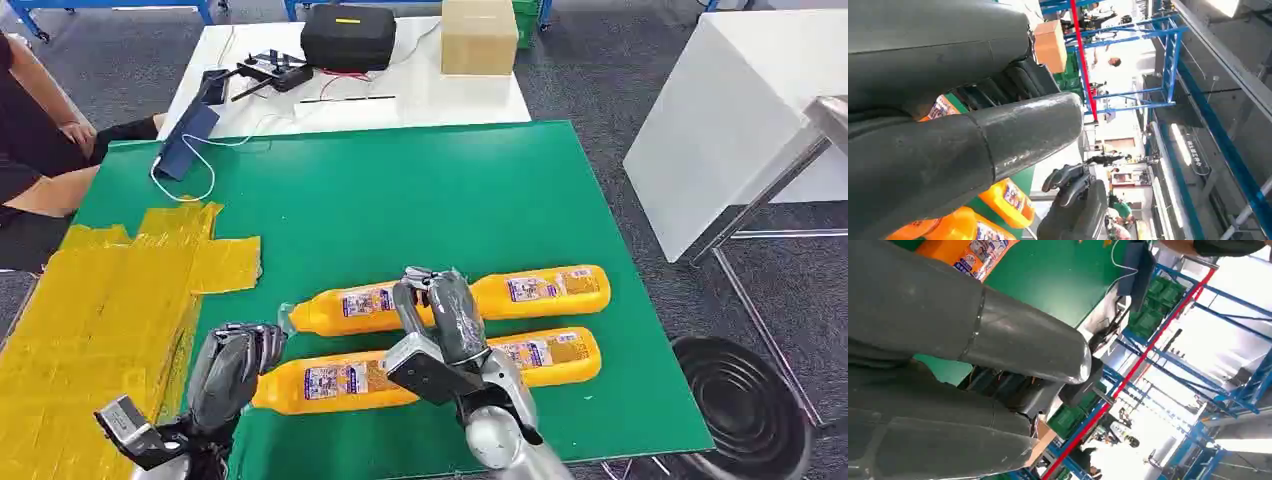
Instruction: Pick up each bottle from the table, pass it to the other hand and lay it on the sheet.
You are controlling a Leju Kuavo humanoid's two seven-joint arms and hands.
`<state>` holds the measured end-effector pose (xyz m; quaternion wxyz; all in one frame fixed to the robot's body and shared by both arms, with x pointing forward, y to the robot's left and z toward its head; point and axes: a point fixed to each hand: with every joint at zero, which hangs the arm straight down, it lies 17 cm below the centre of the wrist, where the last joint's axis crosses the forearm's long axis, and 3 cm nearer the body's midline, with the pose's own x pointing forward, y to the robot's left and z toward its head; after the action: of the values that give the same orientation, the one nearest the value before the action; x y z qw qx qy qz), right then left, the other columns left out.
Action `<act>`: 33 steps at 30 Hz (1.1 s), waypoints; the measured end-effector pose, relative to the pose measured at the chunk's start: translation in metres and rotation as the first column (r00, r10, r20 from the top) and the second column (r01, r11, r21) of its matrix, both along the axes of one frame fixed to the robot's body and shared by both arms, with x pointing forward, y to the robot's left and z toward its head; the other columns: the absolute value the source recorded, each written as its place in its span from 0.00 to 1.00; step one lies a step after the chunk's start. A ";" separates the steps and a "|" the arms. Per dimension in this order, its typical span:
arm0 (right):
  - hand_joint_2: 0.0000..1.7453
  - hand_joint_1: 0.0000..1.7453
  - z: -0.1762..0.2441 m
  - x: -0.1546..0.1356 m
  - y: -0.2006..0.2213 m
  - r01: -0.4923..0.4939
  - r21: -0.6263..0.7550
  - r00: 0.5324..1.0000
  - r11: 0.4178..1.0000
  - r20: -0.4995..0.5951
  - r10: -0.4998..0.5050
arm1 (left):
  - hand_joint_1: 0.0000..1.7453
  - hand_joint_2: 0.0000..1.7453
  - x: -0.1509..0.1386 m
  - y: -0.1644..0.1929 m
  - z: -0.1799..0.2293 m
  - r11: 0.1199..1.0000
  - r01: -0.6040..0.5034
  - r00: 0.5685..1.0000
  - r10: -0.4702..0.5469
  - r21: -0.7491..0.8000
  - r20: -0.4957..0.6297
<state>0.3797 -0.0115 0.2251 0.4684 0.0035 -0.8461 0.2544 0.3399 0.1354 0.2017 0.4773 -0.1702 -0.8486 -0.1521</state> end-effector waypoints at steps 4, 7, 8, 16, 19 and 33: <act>0.00 1.00 0.000 0.000 0.000 0.000 0.000 1.000 1.000 0.000 0.000 | 1.00 0.00 0.000 0.000 0.000 1.000 0.000 1.000 0.000 0.000 0.000; 0.00 1.00 0.000 0.000 0.000 0.000 0.000 1.000 1.000 0.000 0.000 | 1.00 0.00 0.000 0.000 0.000 1.000 0.000 1.000 0.000 0.000 0.000; 0.00 1.00 0.000 0.000 0.000 0.000 0.000 1.000 1.000 0.000 0.000 | 1.00 0.00 0.000 0.000 0.000 1.000 0.000 1.000 0.000 0.000 0.000; 0.00 0.00 0.000 -0.085 -0.048 -0.054 0.279 0.994 0.959 0.107 0.025 | 0.00 0.00 -0.016 0.028 0.028 0.870 -0.422 0.902 0.432 -0.257 -0.020; 1.00 0.00 -0.005 -0.088 -0.049 -0.029 0.256 0.997 0.966 0.083 0.008 | 0.00 0.00 -0.017 0.025 0.032 0.863 -0.409 0.908 0.418 -0.298 -0.037; 1.00 0.00 -0.014 -0.092 -0.050 -0.016 0.207 0.998 0.978 0.066 0.002 | 0.00 0.00 -0.020 0.012 0.038 0.868 -0.383 0.919 0.392 -0.316 -0.036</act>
<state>0.2881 -0.0620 0.2115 0.4364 0.0479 -0.8828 0.1669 0.3204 0.1469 0.2398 0.4520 -0.0688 -0.8855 0.0824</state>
